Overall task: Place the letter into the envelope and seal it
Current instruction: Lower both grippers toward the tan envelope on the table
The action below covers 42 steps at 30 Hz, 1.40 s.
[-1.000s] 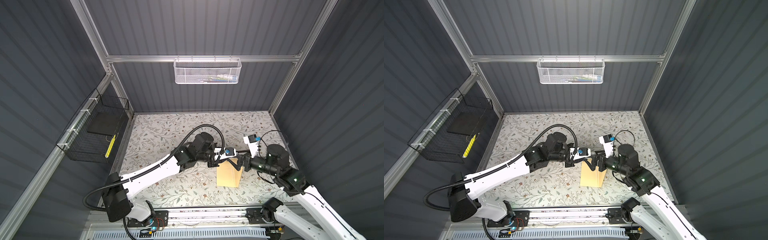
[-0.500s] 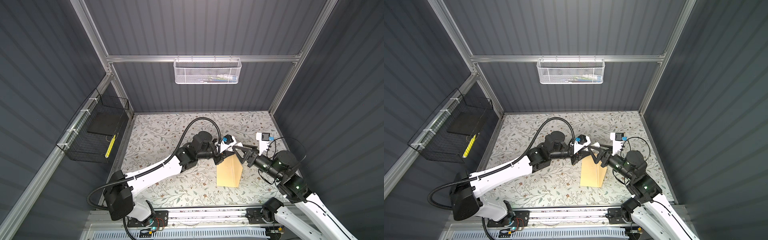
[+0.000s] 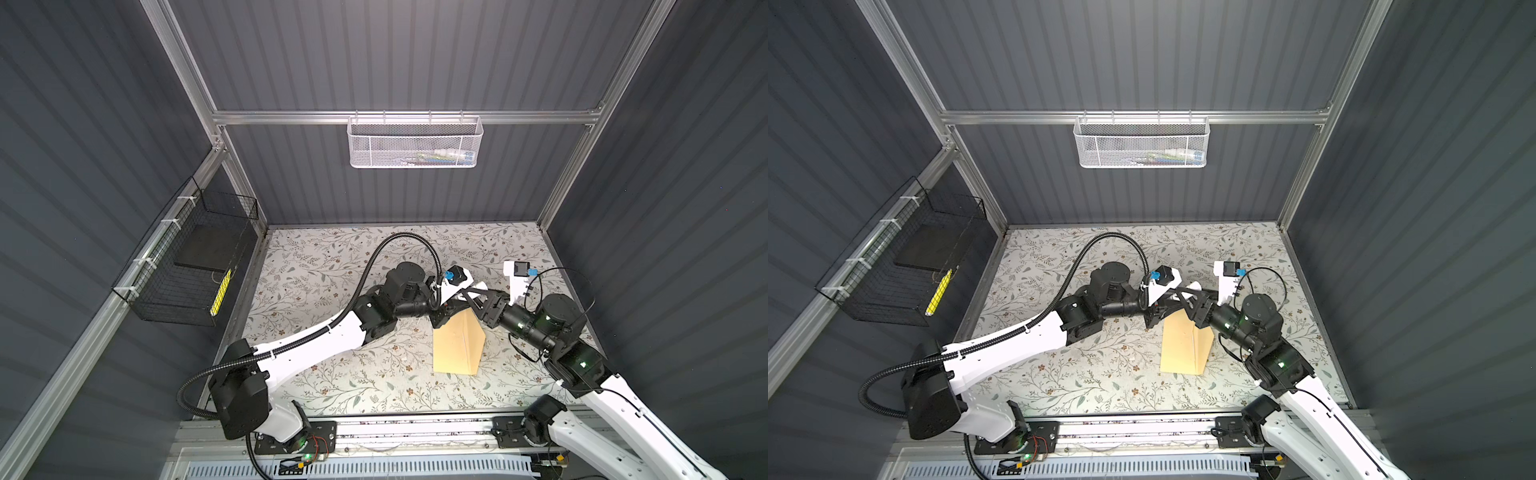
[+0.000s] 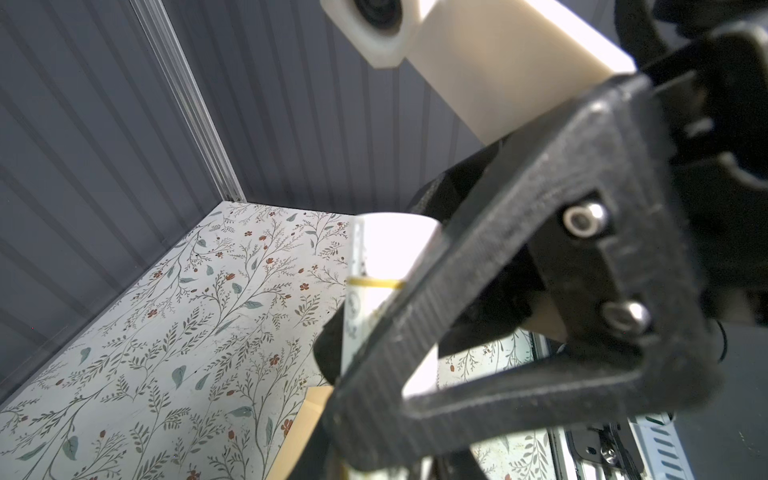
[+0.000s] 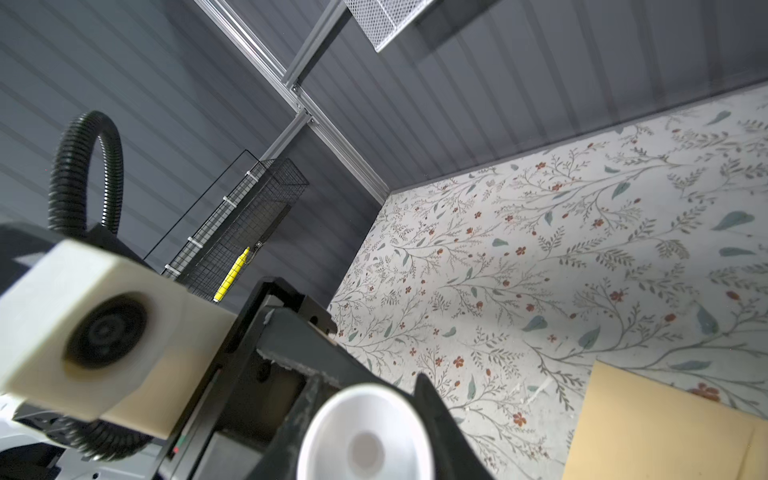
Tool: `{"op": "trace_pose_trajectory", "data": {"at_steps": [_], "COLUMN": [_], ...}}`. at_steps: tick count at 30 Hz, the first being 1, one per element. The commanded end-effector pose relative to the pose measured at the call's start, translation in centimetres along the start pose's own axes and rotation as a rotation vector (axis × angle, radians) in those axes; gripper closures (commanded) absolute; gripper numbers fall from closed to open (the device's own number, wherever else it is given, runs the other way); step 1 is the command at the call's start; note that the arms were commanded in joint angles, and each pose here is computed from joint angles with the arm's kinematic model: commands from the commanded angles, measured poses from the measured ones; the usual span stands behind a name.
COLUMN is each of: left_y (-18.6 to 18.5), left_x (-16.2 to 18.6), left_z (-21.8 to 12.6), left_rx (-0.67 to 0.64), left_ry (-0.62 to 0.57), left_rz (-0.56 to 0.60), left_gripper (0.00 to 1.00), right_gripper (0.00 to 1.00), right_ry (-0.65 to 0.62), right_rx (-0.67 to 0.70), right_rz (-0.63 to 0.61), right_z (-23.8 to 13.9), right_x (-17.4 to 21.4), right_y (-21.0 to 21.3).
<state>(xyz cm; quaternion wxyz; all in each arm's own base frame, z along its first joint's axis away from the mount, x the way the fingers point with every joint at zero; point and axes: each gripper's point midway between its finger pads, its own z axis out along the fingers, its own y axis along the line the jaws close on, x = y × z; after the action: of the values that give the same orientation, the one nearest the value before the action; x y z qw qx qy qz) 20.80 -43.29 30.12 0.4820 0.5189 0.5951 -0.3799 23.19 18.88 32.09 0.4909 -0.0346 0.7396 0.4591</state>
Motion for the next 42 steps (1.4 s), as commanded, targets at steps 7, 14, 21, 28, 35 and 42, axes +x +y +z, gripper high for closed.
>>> {"op": "trace_pose_trajectory", "data": {"at_steps": [7,14,21,28,35,42], "left_y": [1.0,2.7,2.9,1.2,0.6,-0.3], "left_x": [1.7,3.7,8.2,13.3,16.5,19.4], "left_z": [0.8,-1.4,-4.9,-4.2,-2.0,0.5], "left_rx": [-0.043,-0.174,-0.282,-0.238,-0.235,-0.242], "left_ry": [0.015,0.012,0.067,0.167,0.226,0.329], "left_rz": [-0.085,-0.164,-0.265,-0.545,-0.749,-0.822], "left_gripper": [0.59,0.15,0.05,0.44,0.67,0.8], "right_gripper": [1.0,1.0,1.0,1.0,1.0,1.0], "right_ry": [-0.003,-0.011,0.067,0.15,0.166,0.211], "right_rx": [0.034,0.277,0.486,0.541,0.552,0.547], "right_rz": [-0.043,-0.142,-0.301,-0.382,-0.352,-0.331], "right_z": [-0.3,-1.3,0.2,3.5,4.8,5.4], "right_x": [-0.1,-0.8,-0.3,2.1,3.9,5.3], "right_y": [-0.4,-4.2,-8.7,-12.7,-15.7,-16.8]}}
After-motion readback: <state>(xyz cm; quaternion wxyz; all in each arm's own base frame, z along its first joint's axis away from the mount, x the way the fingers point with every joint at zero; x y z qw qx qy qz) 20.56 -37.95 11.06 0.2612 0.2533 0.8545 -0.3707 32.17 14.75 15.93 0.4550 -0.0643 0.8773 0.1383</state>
